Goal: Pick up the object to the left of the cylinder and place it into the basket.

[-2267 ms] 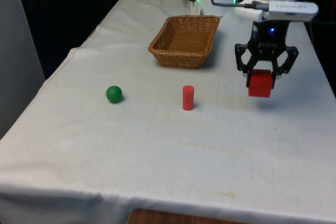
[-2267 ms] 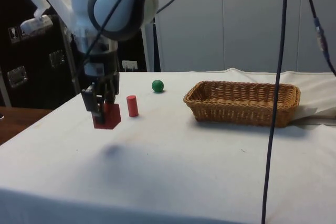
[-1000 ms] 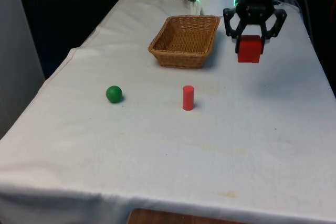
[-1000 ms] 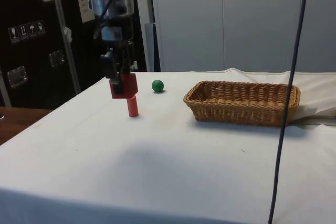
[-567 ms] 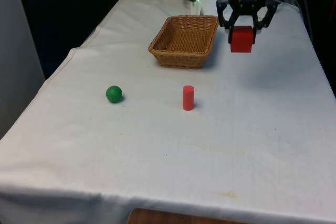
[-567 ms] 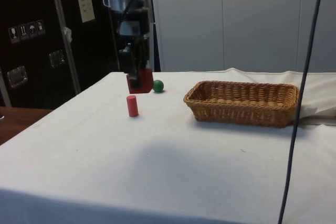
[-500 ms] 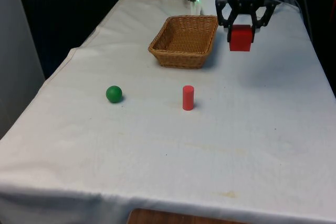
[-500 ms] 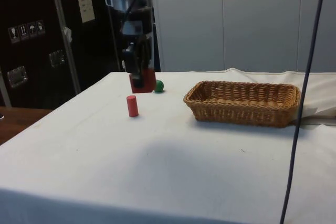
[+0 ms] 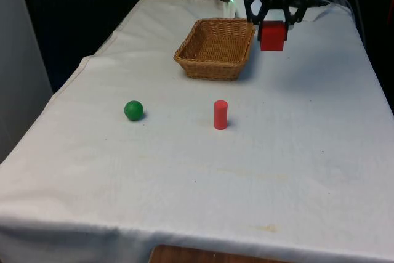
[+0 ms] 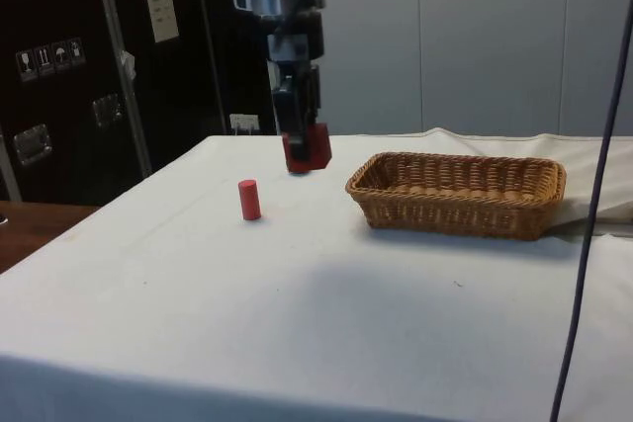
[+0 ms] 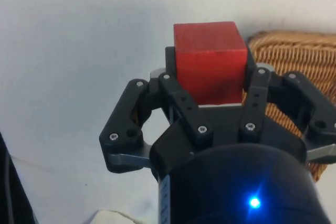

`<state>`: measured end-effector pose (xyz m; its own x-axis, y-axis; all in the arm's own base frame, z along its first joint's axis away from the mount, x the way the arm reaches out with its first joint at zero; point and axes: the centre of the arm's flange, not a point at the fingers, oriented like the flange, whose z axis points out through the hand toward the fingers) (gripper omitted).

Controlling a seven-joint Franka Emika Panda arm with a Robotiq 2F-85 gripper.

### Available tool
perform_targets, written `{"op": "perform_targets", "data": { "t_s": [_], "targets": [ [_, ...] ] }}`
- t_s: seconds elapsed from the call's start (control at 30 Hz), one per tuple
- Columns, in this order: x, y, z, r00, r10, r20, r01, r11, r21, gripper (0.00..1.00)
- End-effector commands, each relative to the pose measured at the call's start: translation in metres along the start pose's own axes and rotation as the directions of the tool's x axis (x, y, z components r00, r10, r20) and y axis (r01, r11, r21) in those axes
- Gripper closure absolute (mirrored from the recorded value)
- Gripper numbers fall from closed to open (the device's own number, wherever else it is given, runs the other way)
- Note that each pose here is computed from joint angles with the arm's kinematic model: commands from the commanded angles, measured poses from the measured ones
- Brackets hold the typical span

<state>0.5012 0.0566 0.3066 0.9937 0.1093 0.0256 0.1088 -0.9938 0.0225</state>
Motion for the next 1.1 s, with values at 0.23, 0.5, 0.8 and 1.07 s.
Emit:
{"op": "perform_targets", "data": {
  "t_s": [0.23,0.5,0.8,1.07],
  "targets": [
    [-0.024,0.012,0.000,0.9999,-0.016,-0.001,0.016,0.9999,0.002,1.00],
    [-0.046,0.022,0.002,0.9995,-0.030,0.002,0.030,0.9995,0.012,1.00],
    [-0.070,0.033,0.007,0.9989,-0.047,-0.001,0.047,0.9986,0.023,1.00],
    [-0.087,0.049,0.011,0.9982,-0.060,0.000,0.060,0.9977,0.033,1.00]
  ]
}}
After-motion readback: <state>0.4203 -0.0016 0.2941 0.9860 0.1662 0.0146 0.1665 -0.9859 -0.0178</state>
